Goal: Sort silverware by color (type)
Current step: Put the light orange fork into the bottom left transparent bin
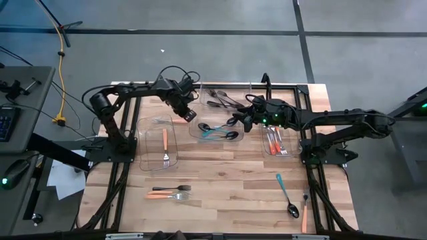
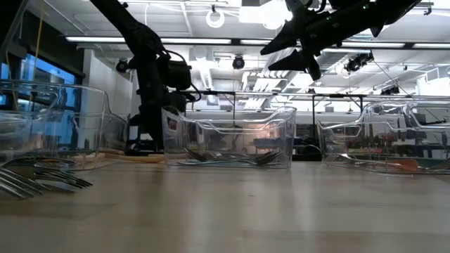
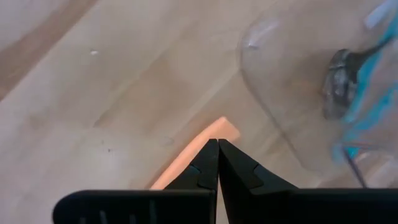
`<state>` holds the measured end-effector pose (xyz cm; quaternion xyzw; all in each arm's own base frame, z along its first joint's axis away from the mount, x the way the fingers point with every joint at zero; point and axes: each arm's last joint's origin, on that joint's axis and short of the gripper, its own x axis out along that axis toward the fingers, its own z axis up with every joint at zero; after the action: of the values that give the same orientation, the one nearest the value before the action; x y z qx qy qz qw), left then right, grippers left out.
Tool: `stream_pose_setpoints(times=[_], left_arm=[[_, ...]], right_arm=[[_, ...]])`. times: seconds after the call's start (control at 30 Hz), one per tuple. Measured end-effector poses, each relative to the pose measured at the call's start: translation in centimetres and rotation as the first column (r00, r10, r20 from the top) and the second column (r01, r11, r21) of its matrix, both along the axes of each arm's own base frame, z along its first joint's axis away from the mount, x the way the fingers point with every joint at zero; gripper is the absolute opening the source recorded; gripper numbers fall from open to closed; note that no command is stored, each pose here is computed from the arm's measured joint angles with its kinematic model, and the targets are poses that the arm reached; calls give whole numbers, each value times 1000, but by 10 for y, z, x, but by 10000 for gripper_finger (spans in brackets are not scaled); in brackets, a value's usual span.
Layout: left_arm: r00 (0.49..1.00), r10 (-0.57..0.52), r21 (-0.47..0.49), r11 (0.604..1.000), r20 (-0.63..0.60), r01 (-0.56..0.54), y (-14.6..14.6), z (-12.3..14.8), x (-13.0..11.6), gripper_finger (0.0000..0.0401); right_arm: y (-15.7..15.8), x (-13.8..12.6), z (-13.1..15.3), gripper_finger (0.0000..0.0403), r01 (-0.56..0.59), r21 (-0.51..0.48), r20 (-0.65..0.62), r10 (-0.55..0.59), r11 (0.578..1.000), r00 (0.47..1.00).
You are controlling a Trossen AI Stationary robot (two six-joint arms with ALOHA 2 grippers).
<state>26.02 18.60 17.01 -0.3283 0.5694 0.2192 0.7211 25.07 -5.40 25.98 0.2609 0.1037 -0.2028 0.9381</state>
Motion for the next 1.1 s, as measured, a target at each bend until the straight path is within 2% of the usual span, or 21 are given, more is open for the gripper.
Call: stream_pose_setpoints(times=[0.13, 0.23, 0.37, 0.5, 0.6, 0.73, 0.83, 0.93, 1.03, 1.1], left_arm=[[1000, 6, 19, 1000, 27, -6, -1, 6, 1, 0], [999, -24, -42, 999, 23, 25, -3, 5, -2, 0], [996, -86, -61, 994, 40, 88, -1, 1, -3, 0], [970, -132, -114, 981, 203, 157, 10, 4, -6, 0], [922, -216, -128, 955, 322, 268, 16, 6, -11, 0], [830, -342, -78, 907, 441, 415, 21, 8, -18, 0], [815, -418, -12, 887, 402, 461, 25, 7, -23, 0], [791, -512, 49, 848, 333, 528, 25, 5, -26, 0], [750, -583, 78, 802, 312, 592, 25, 1, -26, 0], [736, -603, 70, 786, 309, 614, 25, -6, -25, 0]], right_arm=[[0, 0, 0, 197, 0, 0, -1, 0, 1000, 1000], [0, 0, 0, 197, 0, 1, -3, 0, 1000, 1000], [0, 0, 0, 197, 0, 1, -3, 0, 1000, 1000], [0, 0, 0, 197, 0, 1, -3, 0, 1000, 1000], [0, 0, 0, 197, 4, 12, 1, -4, 1000, 1000], [0, 0, 0, 197, 6, 18, 3, -6, 1000, 1000], [0, 0, 0, 197, 14, 42, 11, -14, 999, 1000], [0, 0, 0, 197, 16, 47, 13, -16, 999, 1000], [0, 0, 0, 197, 16, 48, 13, -16, 999, 1000], [0, 0, 0, 197, 16, 48, 14, -16, 999, 1000]])
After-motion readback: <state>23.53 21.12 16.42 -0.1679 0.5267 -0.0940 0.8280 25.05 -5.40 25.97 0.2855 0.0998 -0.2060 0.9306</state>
